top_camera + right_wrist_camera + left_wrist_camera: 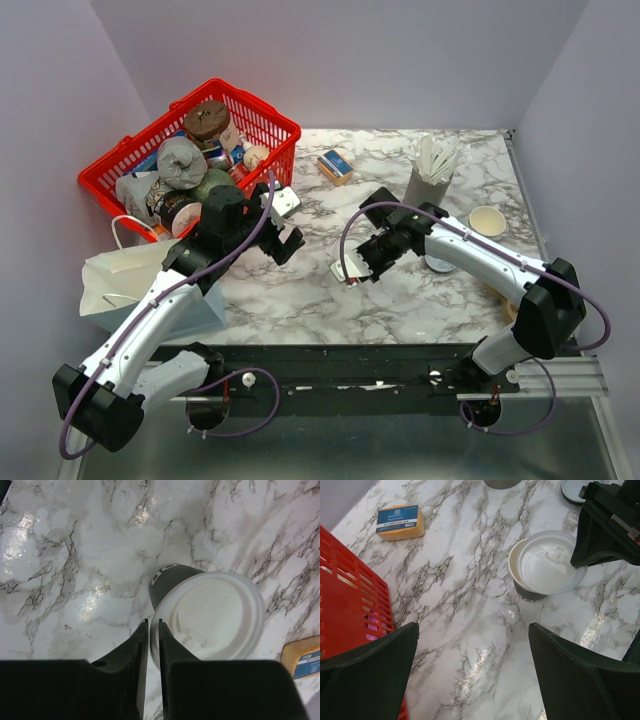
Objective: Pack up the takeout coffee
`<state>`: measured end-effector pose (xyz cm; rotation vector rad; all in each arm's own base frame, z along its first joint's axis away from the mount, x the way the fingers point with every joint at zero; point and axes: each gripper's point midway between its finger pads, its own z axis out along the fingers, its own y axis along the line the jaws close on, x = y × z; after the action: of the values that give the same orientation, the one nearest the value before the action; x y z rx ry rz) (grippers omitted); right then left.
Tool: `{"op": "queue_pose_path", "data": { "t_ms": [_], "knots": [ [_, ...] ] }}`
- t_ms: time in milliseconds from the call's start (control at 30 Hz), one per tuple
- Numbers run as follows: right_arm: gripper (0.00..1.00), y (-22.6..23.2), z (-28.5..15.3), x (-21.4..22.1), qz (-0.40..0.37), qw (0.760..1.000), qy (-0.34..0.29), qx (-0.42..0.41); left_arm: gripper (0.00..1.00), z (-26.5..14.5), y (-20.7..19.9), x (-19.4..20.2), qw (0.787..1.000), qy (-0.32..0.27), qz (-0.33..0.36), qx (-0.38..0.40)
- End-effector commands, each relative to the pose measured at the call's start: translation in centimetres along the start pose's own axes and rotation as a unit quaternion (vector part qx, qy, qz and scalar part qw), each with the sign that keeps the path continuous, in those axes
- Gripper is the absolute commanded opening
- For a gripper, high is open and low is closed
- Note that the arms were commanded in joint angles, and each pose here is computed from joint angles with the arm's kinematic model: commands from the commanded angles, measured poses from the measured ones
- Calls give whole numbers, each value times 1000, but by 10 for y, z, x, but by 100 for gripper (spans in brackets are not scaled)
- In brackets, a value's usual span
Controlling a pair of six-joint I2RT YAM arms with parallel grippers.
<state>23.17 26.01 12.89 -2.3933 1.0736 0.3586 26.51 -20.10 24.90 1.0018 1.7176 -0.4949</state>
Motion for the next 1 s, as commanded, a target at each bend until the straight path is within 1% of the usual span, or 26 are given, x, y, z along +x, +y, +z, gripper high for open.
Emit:
{"op": "queue_pose_path", "data": {
  "t_ms": [0,100,233,333,367,400,433,467,500,533,567,600,633,667,700,733,767,800,833,867,900,967],
  "knots": [
    [17,3,2,1,-1,1000,7,-18,99,-3,3,1,1000,3,2,-8],
    [10,-1,-1,-1,0,1000,6,-12,99,-2,3,1,1000,2,4,-7],
    [7,-15,-12,-12,13,1000,-6,8,99,-2,2,2,1000,3,4,-4],
    [6,-33,-27,-27,53,998,-27,34,99,-2,1,2,1000,2,6,-2],
    [5,-35,-31,-30,91,994,-35,39,98,-1,1,3,1000,1,9,-2],
    [5,-47,-40,-42,107,991,-62,53,99,-2,1,1,1000,-3,11,-2],
    [4,-50,-43,-44,134,987,-76,54,98,-2,1,4,1000,-2,11,-2],
    [4,-53,-48,-48,182,977,-94,55,98,-2,1,3,1000,-5,12,-4],
    [4,-62,-57,-62,200,969,-131,58,98,-3,1,3,1000,-8,10,-6],
    [4,-69,-62,-58,238,958,-149,58,98,-2,1,4,1000,-8,10,-6],
    [3,-71,-66,-61,298,937,-173,48,99,-2,1,3,1000,-14,13,-8],
    [3,-72,-73,-74,326,919,-220,27,99,-5,0,0,1000,-22,17,-7],
    [4,-79,-81,-68,363,899,-244,26,99,-4,-2,2,1000,-23,21,-3],
    [4,-82,-83,-70,420,866,-271,7,99,-6,-3,-1,999,-31,27,-1],
    [4,-82,-90,-80,438,840,-318,-19,99,-6,-5,0,999,-33,35,4],
    [4,-76,-86,-73,473,816,-332,-34,99,-7,-9,-2,999,-36,38,14],
    [4,-80,-89,-75,495,794,-352,-40,99,-5,-10,2,999,-30,38,20],
    [4,-77,-92,-81,500,778,-376,-65,99,-4,-11,2,999,-27,37,25],
    [4,-81,-92,-78,500,770,-391,-66,99,-3,-14,1,998,-28,39,32],
    [4,-73,-86,-76,534,743,-393,-94,99,-2,-14,1,998,-27,37,35],
    [5,-71,-85,-76,540,727,-407,-118,99,3,-14,3,999,-21,32,40],
    [5,-75,-85,-71,558,700,-423,-139,99,7,-18,-2,998,-22,30,56]
  ]
}}
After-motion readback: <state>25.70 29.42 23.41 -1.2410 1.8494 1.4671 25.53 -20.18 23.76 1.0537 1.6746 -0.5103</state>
